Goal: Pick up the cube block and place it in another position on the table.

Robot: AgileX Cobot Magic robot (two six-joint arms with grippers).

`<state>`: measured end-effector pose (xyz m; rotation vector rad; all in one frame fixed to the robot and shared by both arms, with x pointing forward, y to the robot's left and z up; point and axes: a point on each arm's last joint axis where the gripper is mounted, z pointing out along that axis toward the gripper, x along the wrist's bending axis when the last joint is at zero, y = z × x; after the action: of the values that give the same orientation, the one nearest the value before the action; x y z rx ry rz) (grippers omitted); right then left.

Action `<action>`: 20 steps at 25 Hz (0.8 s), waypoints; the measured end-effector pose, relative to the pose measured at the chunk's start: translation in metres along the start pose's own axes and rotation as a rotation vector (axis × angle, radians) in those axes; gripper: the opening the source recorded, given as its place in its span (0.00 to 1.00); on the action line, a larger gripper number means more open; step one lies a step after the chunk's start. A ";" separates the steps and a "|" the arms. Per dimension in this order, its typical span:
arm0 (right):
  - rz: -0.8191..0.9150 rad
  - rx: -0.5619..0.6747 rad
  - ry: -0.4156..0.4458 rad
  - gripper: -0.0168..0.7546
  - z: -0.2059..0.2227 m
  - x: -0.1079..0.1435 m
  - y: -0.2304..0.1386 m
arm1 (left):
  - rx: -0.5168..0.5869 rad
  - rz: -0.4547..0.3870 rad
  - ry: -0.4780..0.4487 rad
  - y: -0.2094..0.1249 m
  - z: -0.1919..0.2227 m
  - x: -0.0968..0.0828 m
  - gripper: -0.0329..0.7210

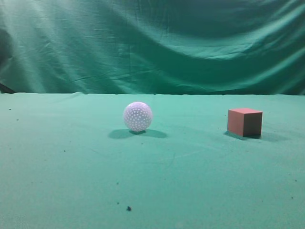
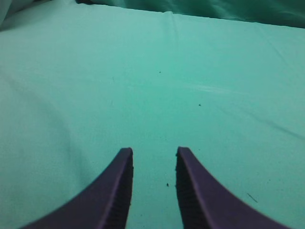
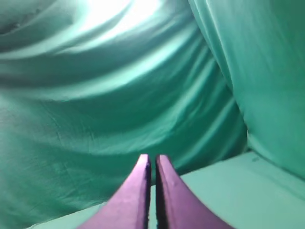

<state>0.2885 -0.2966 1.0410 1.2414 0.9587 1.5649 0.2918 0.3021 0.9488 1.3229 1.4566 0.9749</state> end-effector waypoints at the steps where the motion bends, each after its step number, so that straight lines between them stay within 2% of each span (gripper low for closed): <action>1: -0.029 0.029 0.015 0.02 0.005 0.005 0.011 | 0.000 0.000 0.000 0.000 0.000 0.000 0.39; 3: -0.064 0.146 0.052 0.02 0.019 0.016 0.025 | 0.000 0.000 0.000 0.000 0.000 0.000 0.39; 5: -0.067 0.325 0.095 0.02 0.034 0.024 0.024 | 0.000 0.000 0.000 0.000 0.000 0.000 0.39; 12: -0.055 0.876 0.162 0.02 0.068 0.026 -0.020 | 0.000 0.000 0.000 0.000 0.000 0.000 0.39; 16: -0.073 1.099 0.248 0.02 0.089 0.033 -0.022 | 0.000 0.000 0.000 0.000 0.000 0.000 0.39; 20: -0.179 1.214 0.323 0.02 0.113 0.048 -0.026 | 0.000 0.000 0.000 0.000 0.000 0.000 0.39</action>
<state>0.3991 -0.2385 1.0524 1.5926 2.3455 0.9867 0.2918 0.3021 0.9488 1.3229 1.4566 0.9749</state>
